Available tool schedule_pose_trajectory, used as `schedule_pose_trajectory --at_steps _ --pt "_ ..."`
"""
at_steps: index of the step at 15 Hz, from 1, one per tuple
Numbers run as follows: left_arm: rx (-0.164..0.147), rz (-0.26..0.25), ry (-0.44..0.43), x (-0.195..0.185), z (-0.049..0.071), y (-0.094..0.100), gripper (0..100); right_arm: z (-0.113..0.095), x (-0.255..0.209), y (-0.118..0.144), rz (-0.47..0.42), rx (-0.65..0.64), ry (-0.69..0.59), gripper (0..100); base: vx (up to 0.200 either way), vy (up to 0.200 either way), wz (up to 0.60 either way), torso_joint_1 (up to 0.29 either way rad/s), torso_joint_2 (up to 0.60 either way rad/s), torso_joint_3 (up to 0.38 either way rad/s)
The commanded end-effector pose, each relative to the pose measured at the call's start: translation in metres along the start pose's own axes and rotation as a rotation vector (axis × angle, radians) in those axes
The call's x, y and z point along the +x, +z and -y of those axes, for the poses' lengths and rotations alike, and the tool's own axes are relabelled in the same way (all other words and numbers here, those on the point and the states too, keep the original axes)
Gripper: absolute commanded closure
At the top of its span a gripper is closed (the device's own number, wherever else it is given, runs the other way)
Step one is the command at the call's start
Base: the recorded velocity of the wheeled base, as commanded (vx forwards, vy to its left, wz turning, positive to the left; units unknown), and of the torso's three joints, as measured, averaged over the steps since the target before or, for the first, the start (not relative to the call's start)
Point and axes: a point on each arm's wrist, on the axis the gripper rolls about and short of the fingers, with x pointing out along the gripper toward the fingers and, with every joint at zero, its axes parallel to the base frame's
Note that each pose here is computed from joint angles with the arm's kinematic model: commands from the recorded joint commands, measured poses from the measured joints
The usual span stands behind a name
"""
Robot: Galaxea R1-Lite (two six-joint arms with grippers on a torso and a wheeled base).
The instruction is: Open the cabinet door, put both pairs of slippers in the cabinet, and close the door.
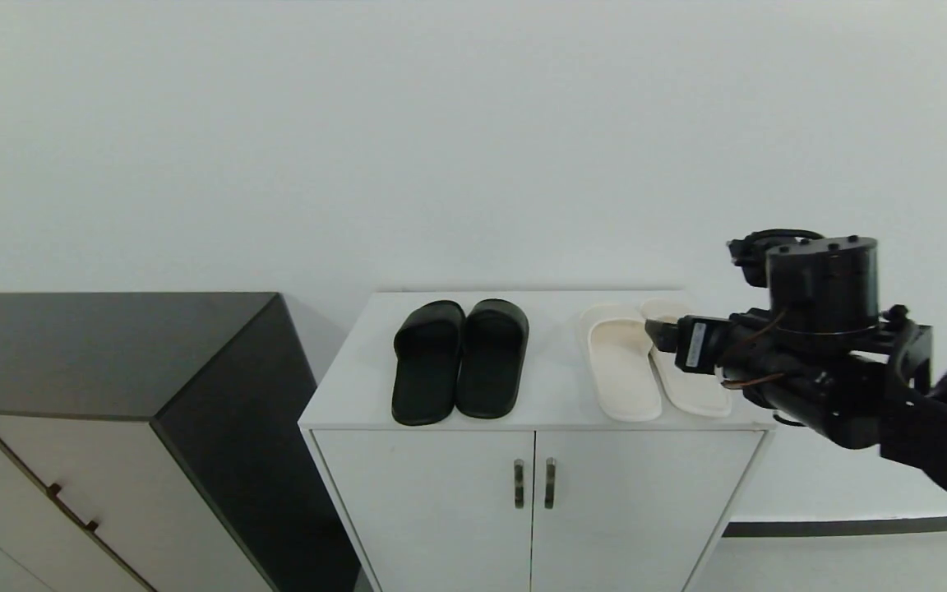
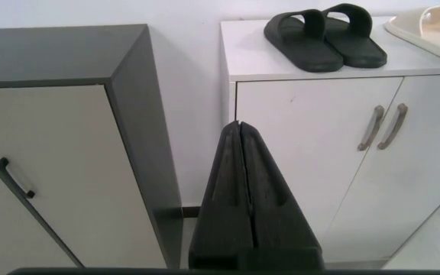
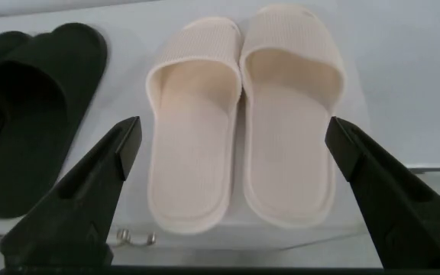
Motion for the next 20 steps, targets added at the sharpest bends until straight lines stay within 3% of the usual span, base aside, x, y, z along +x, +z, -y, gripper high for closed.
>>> schedule_pose_trajectory --at_steps 1,6,12,20 --pt "0.0 -0.001 0.0 0.0 0.0 0.0 100 -0.014 0.034 -0.021 -0.043 -0.046 -0.023 0 0.0 0.0 0.0 0.0 0.0 0.0" --pt "-0.001 -0.001 0.0 0.0 0.0 0.0 100 -0.005 0.072 -0.032 0.035 -0.119 -0.035 0 0.0 0.0 0.0 0.0 0.0 0.0" --pt "-0.001 -0.001 0.0 0.0 0.0 0.0 100 0.011 0.093 -0.034 0.023 -0.106 -0.015 0 0.0 0.0 0.0 0.0 0.0 0.0" --pt "-0.001 -0.001 0.0 0.0 0.0 0.0 100 0.006 0.131 -0.04 0.032 -0.1 -0.025 0 0.0 0.0 0.0 0.0 0.0 0.0"
